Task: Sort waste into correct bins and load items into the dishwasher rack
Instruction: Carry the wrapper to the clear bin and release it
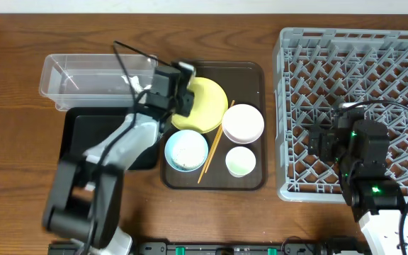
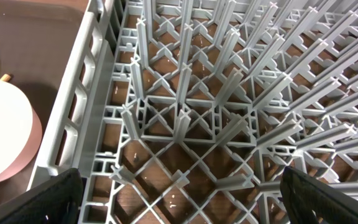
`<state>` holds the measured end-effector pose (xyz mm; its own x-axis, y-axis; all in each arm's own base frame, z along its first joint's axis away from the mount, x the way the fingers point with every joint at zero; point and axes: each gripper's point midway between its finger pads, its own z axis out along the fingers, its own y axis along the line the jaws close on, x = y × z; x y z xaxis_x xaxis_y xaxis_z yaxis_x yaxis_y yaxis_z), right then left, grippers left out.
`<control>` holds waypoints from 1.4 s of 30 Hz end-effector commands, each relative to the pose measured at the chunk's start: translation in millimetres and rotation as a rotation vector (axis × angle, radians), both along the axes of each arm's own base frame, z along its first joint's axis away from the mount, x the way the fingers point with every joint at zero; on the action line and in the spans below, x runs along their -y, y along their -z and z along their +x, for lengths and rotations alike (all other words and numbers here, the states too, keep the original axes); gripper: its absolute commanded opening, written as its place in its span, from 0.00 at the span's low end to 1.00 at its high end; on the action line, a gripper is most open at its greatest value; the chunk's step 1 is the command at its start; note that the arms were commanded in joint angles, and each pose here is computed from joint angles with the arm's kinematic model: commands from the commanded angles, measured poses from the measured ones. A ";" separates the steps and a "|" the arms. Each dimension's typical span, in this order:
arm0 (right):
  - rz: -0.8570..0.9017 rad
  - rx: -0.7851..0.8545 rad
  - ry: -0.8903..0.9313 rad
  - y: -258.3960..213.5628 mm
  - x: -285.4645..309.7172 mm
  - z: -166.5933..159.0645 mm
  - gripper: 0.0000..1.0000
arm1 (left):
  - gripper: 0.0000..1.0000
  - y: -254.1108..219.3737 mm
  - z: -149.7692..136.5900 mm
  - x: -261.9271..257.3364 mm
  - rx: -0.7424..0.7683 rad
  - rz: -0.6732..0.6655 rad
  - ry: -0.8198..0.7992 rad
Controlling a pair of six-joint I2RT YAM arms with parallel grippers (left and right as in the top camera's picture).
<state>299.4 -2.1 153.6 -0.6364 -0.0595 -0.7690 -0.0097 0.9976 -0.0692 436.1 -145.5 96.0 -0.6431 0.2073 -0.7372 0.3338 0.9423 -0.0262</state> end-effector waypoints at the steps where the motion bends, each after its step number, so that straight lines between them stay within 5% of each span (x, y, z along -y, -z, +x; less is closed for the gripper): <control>1: 0.014 0.020 -0.003 -9.2 -3.2 3.2 0.99 | 0.06 -44.5 4.9 -5.3 0.079 -0.087 -0.075; 11: 0.014 0.020 -0.003 -9.2 -3.2 3.2 0.99 | 0.06 -60.7 27.7 -116.5 0.070 -0.493 -0.742; 17: 0.014 0.020 -0.003 -9.2 -3.3 3.2 0.99 | 0.11 -41.2 30.3 -162.5 0.047 -0.547 -0.904; 24: 0.014 0.020 -0.003 -9.1 -3.3 3.1 0.99 | 0.25 -27.1 33.4 -172.6 0.032 -0.536 -0.923; 30: 0.014 0.020 -0.004 -9.1 -3.4 3.1 0.99 | 0.36 -53.1 35.5 -162.5 0.091 -0.461 -0.767; 42: 0.014 0.020 -0.004 -9.1 -3.5 3.1 0.99 | 0.43 -73.2 26.4 -149.4 0.120 -0.356 -0.642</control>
<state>299.3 -2.1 153.4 -0.6370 -0.0595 -0.7685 -0.0097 0.9976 -0.0692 462.0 4.3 170.4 -0.4479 -0.4859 -0.7505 -0.2778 0.8735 -0.3998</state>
